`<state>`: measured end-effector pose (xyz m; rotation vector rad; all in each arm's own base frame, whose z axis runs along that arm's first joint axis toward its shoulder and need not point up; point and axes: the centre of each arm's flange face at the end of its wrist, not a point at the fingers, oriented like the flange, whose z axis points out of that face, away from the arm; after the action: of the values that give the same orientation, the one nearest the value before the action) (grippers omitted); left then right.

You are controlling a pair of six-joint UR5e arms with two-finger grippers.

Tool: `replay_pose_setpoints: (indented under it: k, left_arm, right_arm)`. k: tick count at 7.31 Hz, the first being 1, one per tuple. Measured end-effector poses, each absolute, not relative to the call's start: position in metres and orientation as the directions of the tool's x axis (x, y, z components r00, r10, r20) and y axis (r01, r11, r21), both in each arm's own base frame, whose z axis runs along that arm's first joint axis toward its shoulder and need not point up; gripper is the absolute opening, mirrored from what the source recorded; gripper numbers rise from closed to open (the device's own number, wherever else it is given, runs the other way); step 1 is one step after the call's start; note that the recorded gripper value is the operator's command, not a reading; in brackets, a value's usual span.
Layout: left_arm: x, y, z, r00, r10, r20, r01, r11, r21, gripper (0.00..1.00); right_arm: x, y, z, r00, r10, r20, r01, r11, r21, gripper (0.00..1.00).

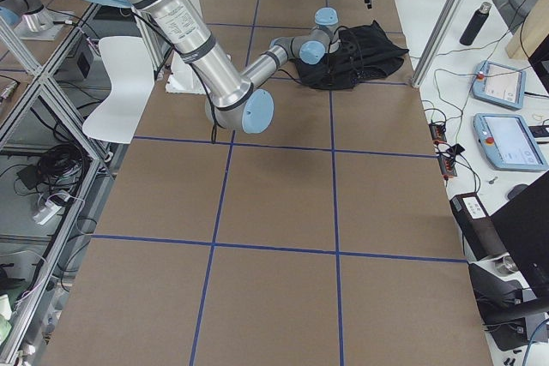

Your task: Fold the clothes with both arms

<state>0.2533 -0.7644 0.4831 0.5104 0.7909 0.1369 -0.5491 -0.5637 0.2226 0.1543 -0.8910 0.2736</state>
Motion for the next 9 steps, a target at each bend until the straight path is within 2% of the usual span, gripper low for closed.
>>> replay_pose_setpoints:
  k: [1,2,7,8,9]
  left_arm:
    - [0.252,-0.762,0.486,0.701,0.302,-0.646,0.07,0.872,0.485,1.0]
    - [0.252,-0.761,0.488,0.701,0.3,-0.646,0.071,0.873,0.483,1.0]
    - [0.253,-0.76,0.489,0.701,0.293,-0.65,0.076,0.876,0.476,1.0]
    - [0.254,-0.759,0.49,0.7,0.281,-0.657,0.086,0.88,0.467,1.0]
    - [0.254,-0.759,0.489,0.698,0.273,-0.662,0.093,0.882,0.462,1.0]
  right_arm:
    - [-0.572,-0.558,0.223,0.581,0.193,0.791,-0.33,0.944,0.012,0.85]
    - [-0.588,-0.553,0.229,0.564,0.206,0.8,-0.35,0.937,0.006,0.82]
    - [-0.609,-0.533,0.252,0.57,0.214,0.793,-0.344,0.939,-0.006,0.76]
    - [-0.608,-0.533,0.256,0.574,0.216,0.79,-0.344,0.939,-0.007,0.59]
    - [-0.608,-0.532,0.258,0.575,0.217,0.788,-0.343,0.939,-0.008,0.17]
